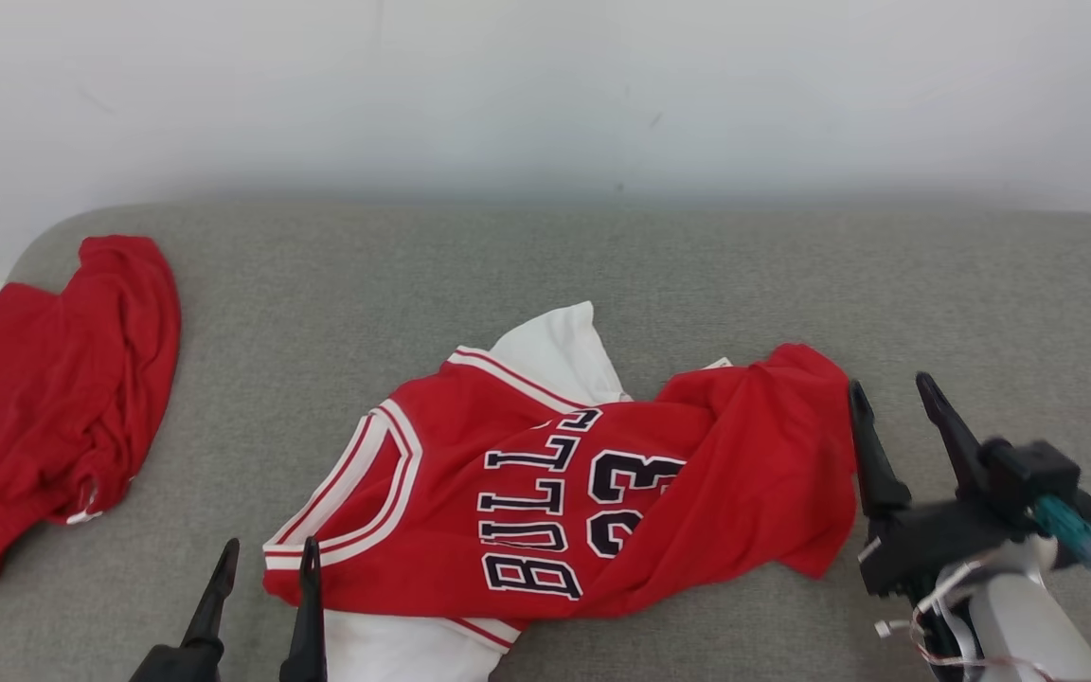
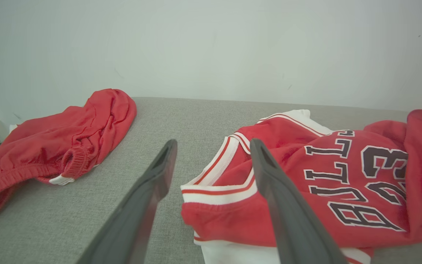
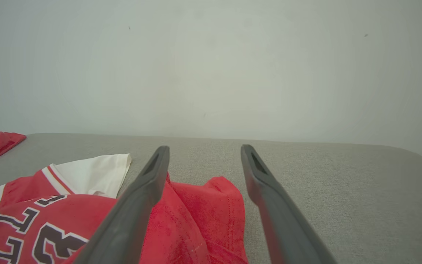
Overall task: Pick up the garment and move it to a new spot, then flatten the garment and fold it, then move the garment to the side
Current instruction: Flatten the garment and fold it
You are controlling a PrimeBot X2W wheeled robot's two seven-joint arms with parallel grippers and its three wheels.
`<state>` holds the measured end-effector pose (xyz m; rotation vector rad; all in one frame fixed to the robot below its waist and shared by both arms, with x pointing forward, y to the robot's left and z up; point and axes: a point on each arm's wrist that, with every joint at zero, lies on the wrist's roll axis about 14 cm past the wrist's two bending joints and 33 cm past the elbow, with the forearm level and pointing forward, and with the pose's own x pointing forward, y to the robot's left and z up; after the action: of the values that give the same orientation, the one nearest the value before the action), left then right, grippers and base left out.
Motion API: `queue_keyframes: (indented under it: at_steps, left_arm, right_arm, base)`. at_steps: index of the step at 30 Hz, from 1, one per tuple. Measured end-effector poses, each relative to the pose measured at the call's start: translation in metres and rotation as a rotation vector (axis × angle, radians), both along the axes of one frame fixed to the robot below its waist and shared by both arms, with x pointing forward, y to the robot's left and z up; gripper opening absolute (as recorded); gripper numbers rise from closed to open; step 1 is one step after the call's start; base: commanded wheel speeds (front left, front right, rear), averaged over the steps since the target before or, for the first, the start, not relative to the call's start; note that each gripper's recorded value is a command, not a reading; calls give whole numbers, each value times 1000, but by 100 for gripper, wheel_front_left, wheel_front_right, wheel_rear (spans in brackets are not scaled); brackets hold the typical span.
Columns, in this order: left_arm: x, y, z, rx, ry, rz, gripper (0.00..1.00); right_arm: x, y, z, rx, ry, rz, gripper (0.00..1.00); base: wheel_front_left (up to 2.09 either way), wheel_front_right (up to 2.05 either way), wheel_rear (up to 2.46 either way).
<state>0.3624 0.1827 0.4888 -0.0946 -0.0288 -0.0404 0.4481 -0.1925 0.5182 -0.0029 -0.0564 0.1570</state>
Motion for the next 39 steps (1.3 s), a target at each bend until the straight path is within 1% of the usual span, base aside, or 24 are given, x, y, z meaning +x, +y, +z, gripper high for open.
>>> queue_keyframes:
  at_steps: [6,13,18,22,32,39]
  left_arm:
    - [0,-7,1,0,-4,-24,100]
    - [0,-11,3,0,-12,-36,100]
    - [-3,-6,2,2,-8,-20,100]
    - [-4,-4,1,11,-6,-13,100]
    - [-12,13,-6,39,21,45,100]
    - [-21,9,-23,32,73,25,100]
  right_arm:
    - [-39,-23,-5,25,-10,-73,100]
    - [-75,-23,-14,53,-3,-104,100]
    - [-91,-17,-21,79,12,-118,100]
    - [-96,-16,-24,89,19,-123,100]
    - [-95,-10,-23,91,18,-112,100]
    - [-92,-7,-33,86,49,-96,100]
  base:
    - [0,0,0]
    - [0,0,0]
    - [0,0,0]
    - [0,0,0]
    - [0,0,0]
    - [0,0,0]
